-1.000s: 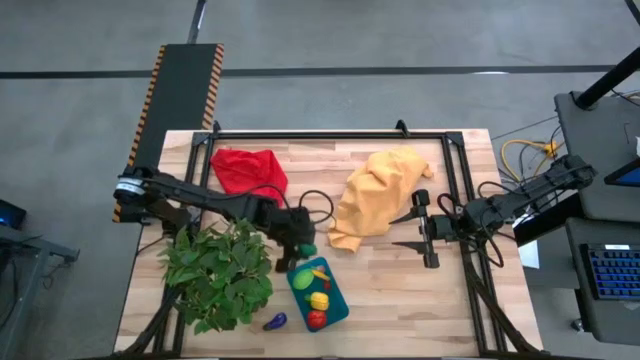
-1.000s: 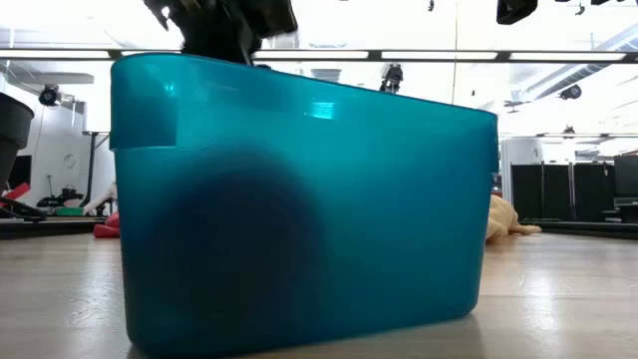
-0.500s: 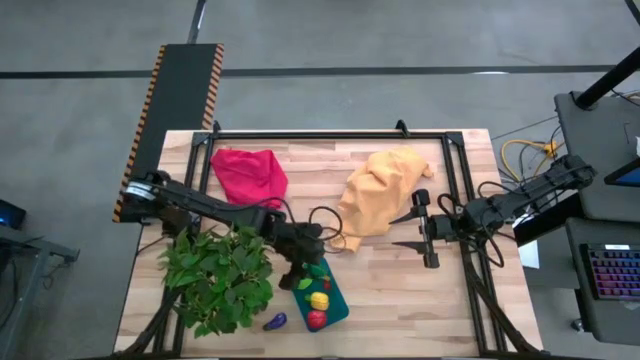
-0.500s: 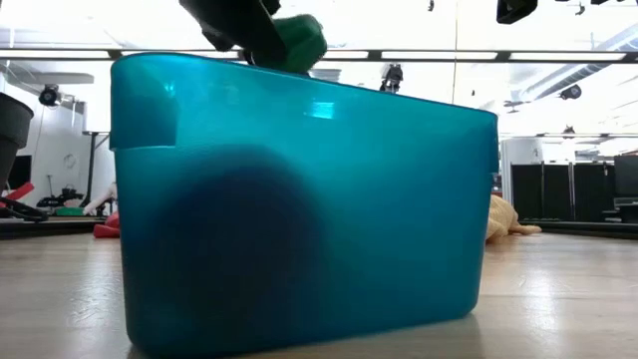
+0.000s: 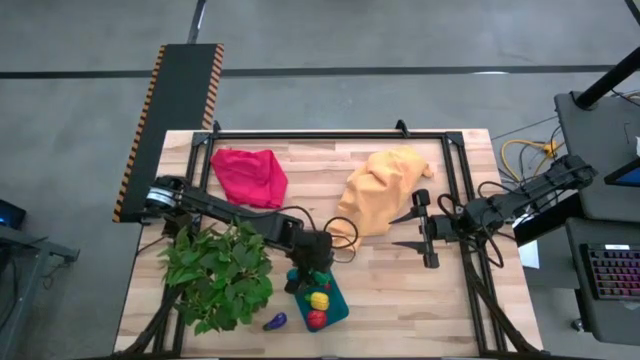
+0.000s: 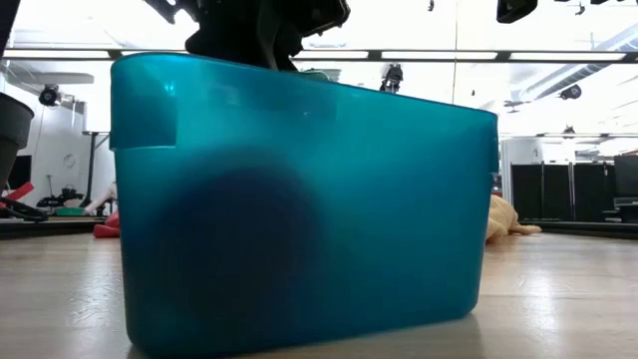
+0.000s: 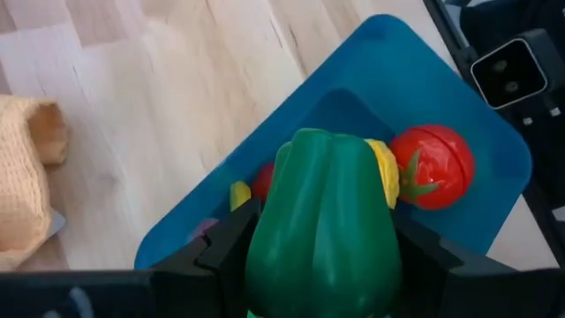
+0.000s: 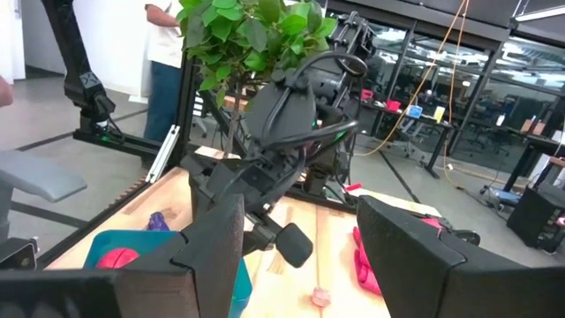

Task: Pick and placing Produce into tupperware
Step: Put the bell pepper into the bin, then put the peach into the bin

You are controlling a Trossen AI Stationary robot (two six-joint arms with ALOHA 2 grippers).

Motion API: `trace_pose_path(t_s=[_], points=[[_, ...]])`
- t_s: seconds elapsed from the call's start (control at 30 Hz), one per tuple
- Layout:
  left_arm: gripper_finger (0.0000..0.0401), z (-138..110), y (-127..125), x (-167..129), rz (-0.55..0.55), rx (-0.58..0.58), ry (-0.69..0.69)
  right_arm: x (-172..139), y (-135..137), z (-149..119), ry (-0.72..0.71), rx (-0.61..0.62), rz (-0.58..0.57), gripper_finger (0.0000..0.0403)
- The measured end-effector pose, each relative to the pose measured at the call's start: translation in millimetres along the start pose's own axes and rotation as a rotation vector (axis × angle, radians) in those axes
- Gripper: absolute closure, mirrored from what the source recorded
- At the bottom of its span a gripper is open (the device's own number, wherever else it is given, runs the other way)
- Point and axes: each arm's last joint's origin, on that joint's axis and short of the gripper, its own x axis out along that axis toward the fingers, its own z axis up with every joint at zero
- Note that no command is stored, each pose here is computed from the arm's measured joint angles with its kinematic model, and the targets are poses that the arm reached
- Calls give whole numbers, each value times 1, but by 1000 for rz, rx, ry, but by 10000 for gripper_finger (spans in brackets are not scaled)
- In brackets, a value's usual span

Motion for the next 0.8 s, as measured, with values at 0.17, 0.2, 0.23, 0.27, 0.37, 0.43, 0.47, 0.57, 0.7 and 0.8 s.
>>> trace_pose_path(t_s=[0.17, 0.2, 0.23, 0.27, 0.37, 0.43, 0.47, 0.57, 0.7, 0.8], points=[[225, 0, 0, -2, 3, 3, -8, 0, 0, 0, 0, 0, 0, 188], [221, 0, 0, -2, 3, 5, -9, 0, 0, 0, 0, 0, 0, 188], [215, 1, -1, -3, 4, 10, -12, 0, 0, 0, 0, 0, 0, 188], [208, 1, -1, -3, 4, 15, -12, 0, 0, 0, 0, 0, 0, 188], [185, 1, 0, -3, 11, 26, -12, 0, 0, 0, 0, 0, 0, 188], [168, 0, 0, -3, 12, 30, -12, 0, 0, 0, 0, 0, 0, 188], [160, 1, 0, -3, 12, 31, -13, 0, 0, 0, 0, 0, 0, 188], [142, 2, 2, -4, 45, 29, -17, 0, 0, 0, 0, 0, 0, 188], [141, 5, 7, -16, 251, 30, 14, 0, 0, 0, 0, 0, 1, 188], [144, 4, 10, -26, 340, 35, 34, 0, 0, 0, 1, 0, 1, 188]])
